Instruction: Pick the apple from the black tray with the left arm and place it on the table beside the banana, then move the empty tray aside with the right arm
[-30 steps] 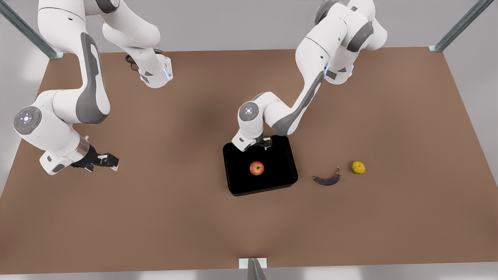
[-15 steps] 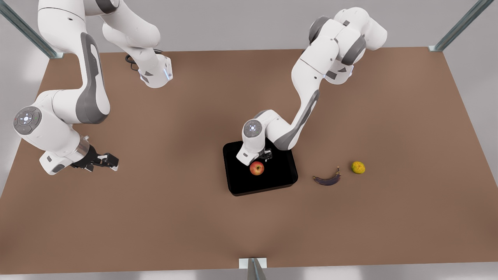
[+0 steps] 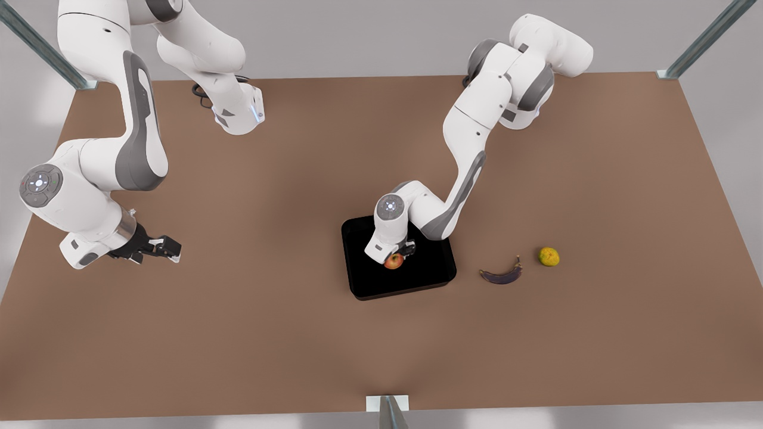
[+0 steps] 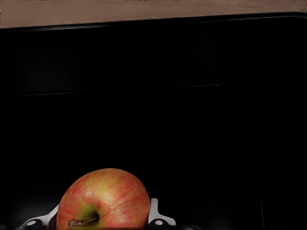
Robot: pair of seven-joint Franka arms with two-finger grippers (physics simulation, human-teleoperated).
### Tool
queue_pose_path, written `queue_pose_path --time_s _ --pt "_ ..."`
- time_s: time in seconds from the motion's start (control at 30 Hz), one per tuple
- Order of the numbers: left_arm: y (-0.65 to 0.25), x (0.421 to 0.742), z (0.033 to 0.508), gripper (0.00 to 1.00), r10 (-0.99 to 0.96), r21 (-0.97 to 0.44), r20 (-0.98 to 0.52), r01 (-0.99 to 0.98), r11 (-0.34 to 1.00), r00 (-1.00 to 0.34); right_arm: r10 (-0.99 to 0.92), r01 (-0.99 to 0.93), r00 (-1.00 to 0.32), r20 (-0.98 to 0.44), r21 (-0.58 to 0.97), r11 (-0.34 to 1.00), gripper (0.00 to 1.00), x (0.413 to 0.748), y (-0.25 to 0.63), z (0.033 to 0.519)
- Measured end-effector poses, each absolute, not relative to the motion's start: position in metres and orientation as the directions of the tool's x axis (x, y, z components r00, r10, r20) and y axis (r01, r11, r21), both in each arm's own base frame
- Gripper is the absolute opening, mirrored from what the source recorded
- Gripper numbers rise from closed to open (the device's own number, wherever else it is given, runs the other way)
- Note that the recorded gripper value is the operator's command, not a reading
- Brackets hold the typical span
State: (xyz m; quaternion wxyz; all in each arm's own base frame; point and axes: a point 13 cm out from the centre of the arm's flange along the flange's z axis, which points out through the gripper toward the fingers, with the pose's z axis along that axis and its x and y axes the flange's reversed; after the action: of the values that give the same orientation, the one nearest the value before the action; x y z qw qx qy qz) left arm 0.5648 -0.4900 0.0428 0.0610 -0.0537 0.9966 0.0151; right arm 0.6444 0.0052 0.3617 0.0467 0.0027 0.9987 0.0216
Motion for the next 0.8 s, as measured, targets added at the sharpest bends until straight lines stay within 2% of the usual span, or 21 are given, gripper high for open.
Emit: queue_pose_path --time_s 0.1,0.23,0.3,0.4,0.47,0.53,0.63,0.67,0.8 --pt "-0.495 0.566 0.055 0.48 -0.108 0.007 -0.134 -0.109 0.994 -0.985 0.007 0.003 -0.996 -0.093 0.043 0.999 1.00 0.644 0.005 0.362" --pt "-0.492 0.572 0.142 0.50 -0.105 0.011 -0.156 -0.108 0.994 -0.982 0.006 0.002 -0.996 -0.093 0.039 0.999 1.00 0.644 0.005 0.362" --pt "-0.464 0.582 0.181 0.50 -0.116 0.040 -0.149 -0.123 0.992 -0.982 -0.001 -0.006 -0.993 -0.119 0.041 0.999 1.00 0.651 0.015 0.379" --pt "-0.360 0.611 0.231 0.50 -0.164 0.120 -0.118 -0.178 0.977 -0.979 -0.152 -0.162 -0.974 -0.168 0.048 0.986 1.00 0.671 0.151 0.423" --pt "-0.272 0.629 0.242 0.50 -0.191 0.202 -0.098 -0.207 0.957 -0.977 -0.246 -0.257 -0.957 -0.156 0.050 0.965 1.00 0.667 0.252 0.424" --pt "-0.191 0.625 0.227 0.50 -0.199 0.276 -0.046 -0.204 0.939 -0.979 -0.291 -0.298 -0.950 -0.113 0.050 0.953 1.00 0.652 0.314 0.403" --pt "-0.115 0.570 0.153 0.50 -0.147 0.320 0.087 -0.112 0.941 -0.985 -0.303 -0.306 -0.951 -0.062 0.049 0.951 0.98 0.630 0.373 0.375" --pt "-0.105 0.552 0.131 0.50 -0.115 0.311 0.113 -0.075 0.947 -0.987 -0.302 -0.304 -0.952 -0.052 0.052 0.951 0.98 0.622 0.393 0.363" --pt "-0.103 0.504 0.090 0.50 0.036 0.236 0.112 0.062 0.970 -0.993 -0.226 -0.228 -0.973 -0.041 0.067 0.971 0.99 0.614 0.435 0.322"
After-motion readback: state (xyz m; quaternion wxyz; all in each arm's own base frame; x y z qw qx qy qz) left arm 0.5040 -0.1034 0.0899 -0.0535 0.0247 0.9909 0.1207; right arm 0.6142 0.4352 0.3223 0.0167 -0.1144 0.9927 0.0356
